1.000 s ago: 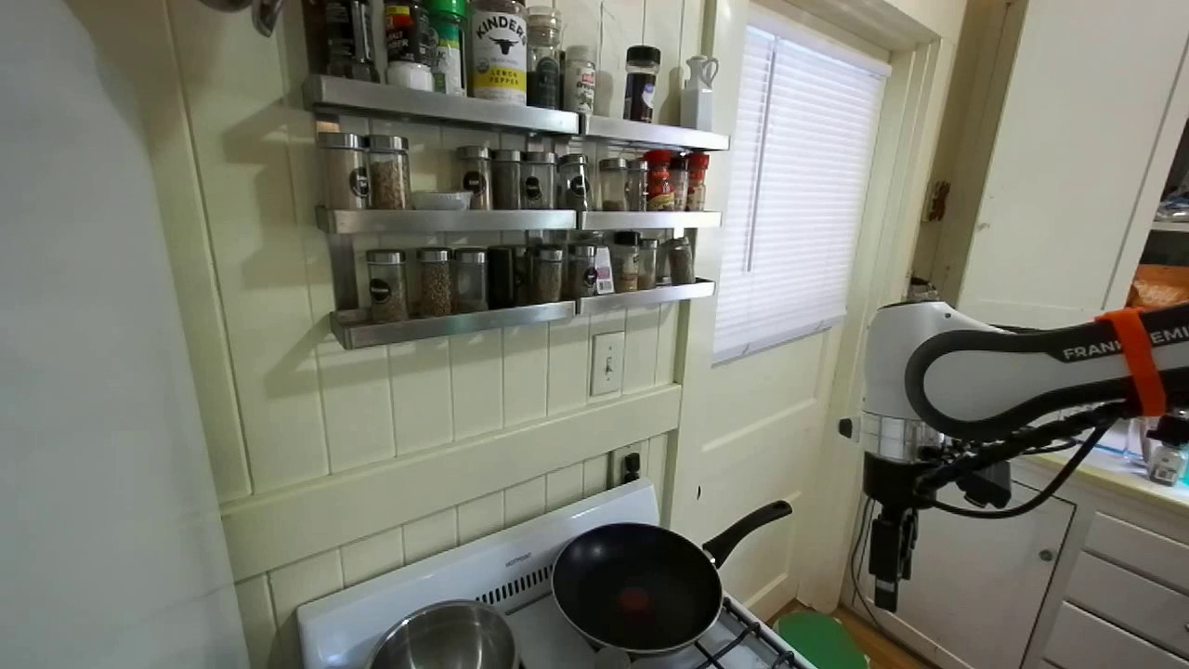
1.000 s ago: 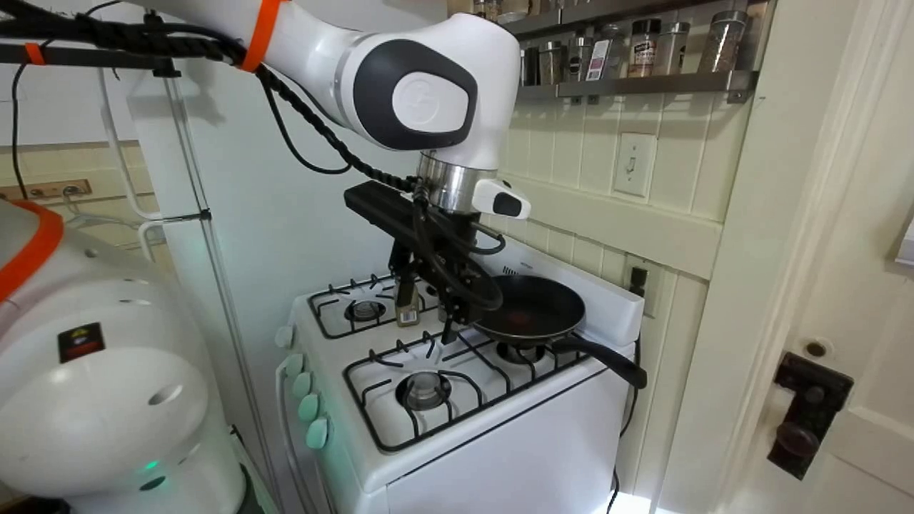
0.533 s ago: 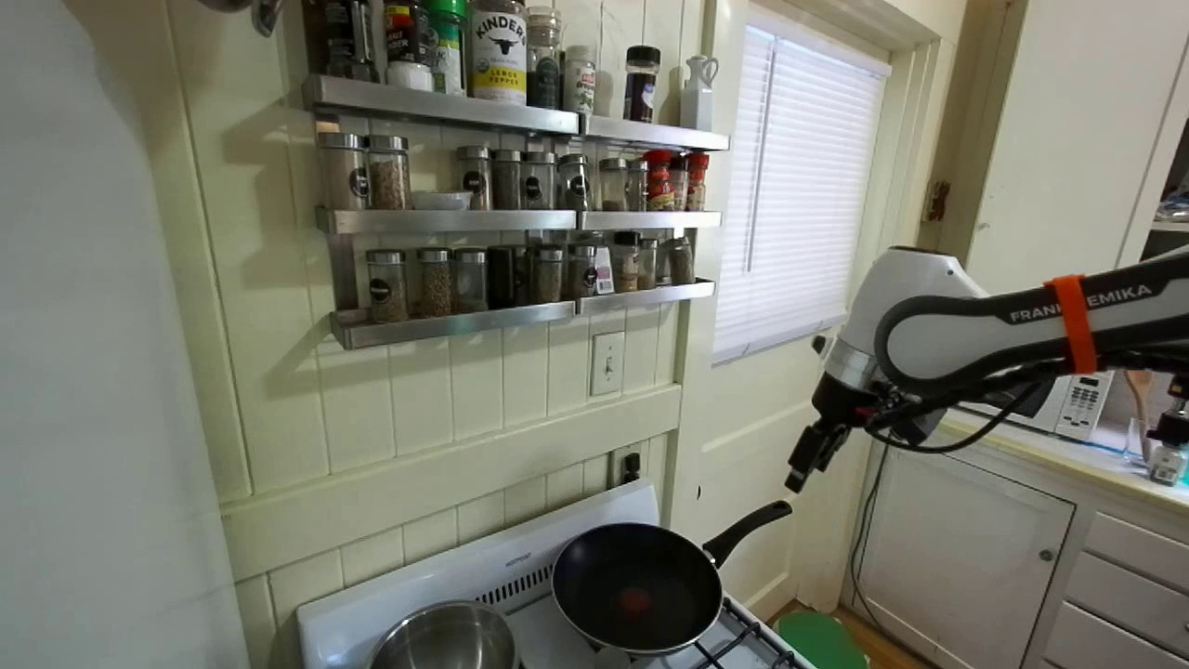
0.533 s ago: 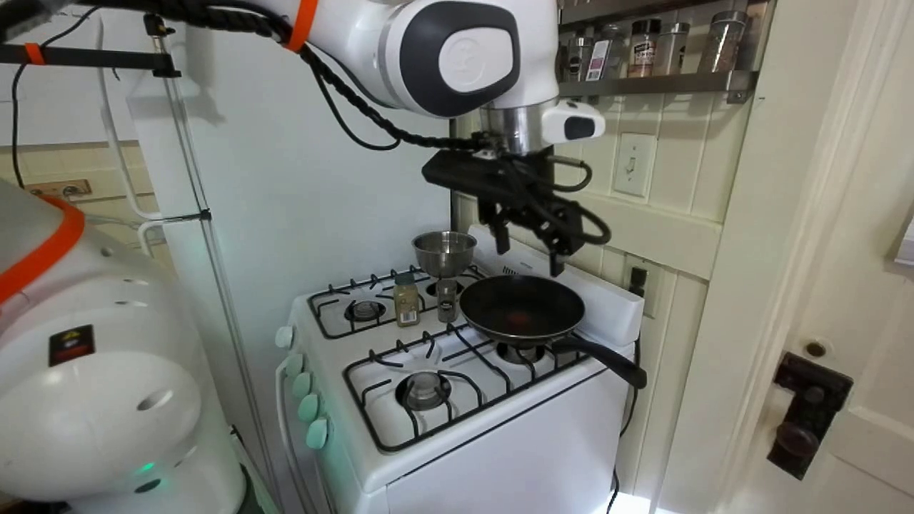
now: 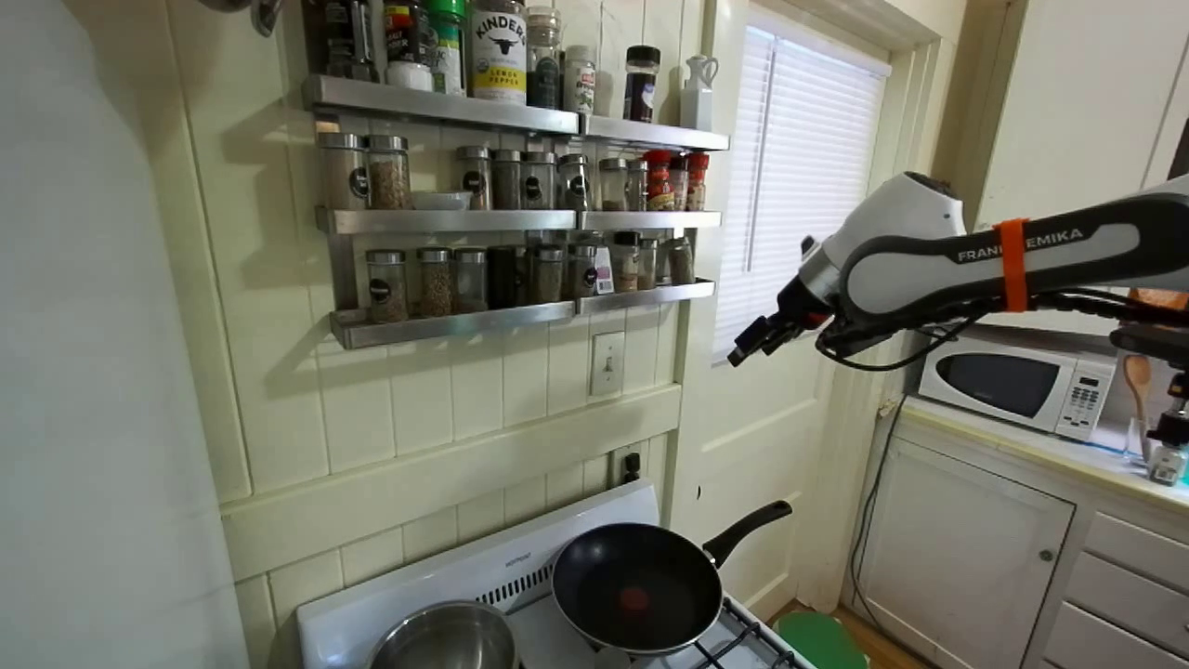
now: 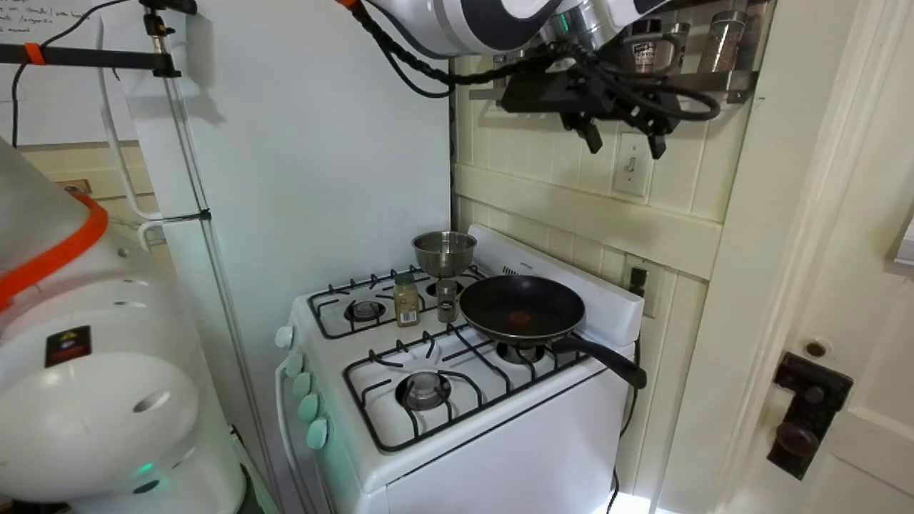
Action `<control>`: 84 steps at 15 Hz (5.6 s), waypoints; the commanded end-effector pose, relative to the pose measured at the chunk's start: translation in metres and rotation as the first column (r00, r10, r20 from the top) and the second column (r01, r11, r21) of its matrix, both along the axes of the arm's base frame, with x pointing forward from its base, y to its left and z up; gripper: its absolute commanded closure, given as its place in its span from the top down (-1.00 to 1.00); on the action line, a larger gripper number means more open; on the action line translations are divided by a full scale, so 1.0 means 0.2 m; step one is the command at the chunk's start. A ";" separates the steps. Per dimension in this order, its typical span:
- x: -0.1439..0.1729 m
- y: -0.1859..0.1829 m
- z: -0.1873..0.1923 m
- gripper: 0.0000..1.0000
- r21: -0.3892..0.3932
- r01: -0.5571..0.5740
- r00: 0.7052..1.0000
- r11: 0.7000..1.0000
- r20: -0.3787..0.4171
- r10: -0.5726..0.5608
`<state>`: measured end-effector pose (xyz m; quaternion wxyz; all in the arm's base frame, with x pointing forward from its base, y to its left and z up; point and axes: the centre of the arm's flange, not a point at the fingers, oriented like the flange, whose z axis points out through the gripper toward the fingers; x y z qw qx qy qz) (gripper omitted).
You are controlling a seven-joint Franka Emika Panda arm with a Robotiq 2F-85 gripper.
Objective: Move one spice bottle from the middle shelf to the stove
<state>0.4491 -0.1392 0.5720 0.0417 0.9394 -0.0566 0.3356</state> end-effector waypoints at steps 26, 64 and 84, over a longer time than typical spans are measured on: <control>0.05 -0.01 1.00 1.00 -0.064 0.165 0.909 0.984 0.397 -0.127; 0.48 -0.01 0.96 -0.01 -0.017 0.084 0.736 0.996 0.675 -0.051; 0.57 -0.01 0.87 -0.05 -0.019 0.084 0.709 0.996 0.704 -0.046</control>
